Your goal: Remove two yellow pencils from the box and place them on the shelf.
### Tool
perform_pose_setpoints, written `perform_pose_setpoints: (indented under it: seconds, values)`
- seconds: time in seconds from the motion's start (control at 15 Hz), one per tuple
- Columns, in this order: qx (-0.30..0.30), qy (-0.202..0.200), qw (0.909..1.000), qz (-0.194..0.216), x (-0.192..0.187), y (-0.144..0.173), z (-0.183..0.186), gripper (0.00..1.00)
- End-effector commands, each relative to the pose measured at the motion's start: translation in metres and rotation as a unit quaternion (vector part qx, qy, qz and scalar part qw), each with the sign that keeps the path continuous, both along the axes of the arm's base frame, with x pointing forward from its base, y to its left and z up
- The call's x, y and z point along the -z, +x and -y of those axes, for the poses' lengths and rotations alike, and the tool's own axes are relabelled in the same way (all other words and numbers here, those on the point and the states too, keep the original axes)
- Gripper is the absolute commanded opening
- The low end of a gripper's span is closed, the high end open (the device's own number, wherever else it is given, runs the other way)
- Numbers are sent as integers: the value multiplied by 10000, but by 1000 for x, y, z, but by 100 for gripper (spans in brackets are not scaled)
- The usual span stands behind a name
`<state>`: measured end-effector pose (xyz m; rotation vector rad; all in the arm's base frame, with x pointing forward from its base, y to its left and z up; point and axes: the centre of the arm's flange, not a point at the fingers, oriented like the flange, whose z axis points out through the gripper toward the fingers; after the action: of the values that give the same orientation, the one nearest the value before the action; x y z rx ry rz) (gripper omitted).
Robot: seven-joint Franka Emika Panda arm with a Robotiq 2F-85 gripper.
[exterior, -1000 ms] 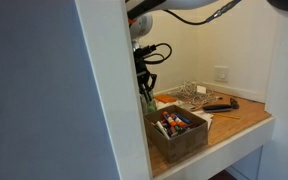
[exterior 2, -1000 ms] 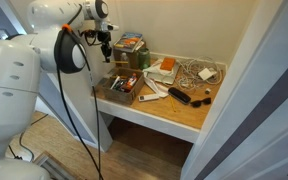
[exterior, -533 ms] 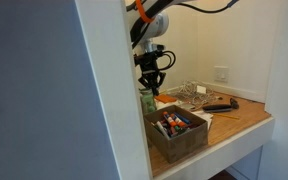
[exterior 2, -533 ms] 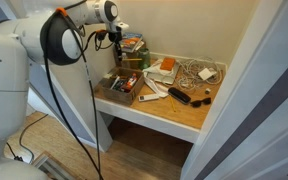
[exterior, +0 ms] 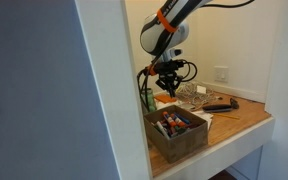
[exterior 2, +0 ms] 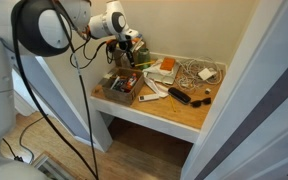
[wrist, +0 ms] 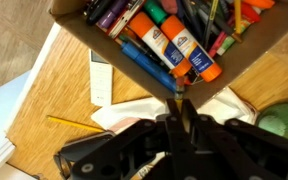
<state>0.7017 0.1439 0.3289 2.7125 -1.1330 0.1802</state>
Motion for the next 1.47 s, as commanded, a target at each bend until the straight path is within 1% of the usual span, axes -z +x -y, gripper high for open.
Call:
perform_pose_setpoints:
  seconds: [0.0, 0.13, 0.2, 0.27, 0.67, 0.73, 0.8, 0.87, 0.93, 1.07, 1.33, 1.4]
  values:
    - [-405, -91, 9991, 122, 12, -75, 31, 2]
    - [-327, -126, 9993, 145, 18, -89, 43, 2]
    - [-276, -73, 9996, 37, 17, -27, 20, 2]
    - [-268, -76, 9996, 7, 20, -32, 23, 9]
    - [-283, -63, 9996, 25, 19, -30, 21, 9]
    - [-283, -63, 9996, 23, 20, -30, 21, 2]
    - [-543, -181, 9984, -46, 20, -32, 21, 2]
    - [-779, -178, 9967, -144, 22, -35, 24, 2]
    - [-1100, -102, 9935, -269, 26, -40, 32, 2]
    - [-1631, -109, 9855, -465, 32, -51, 50, 2]
    - [-2424, -213, 9679, -636, 46, -80, 96, 2]
    - [-2647, -206, 9619, -655, 51, -86, 108, 2]
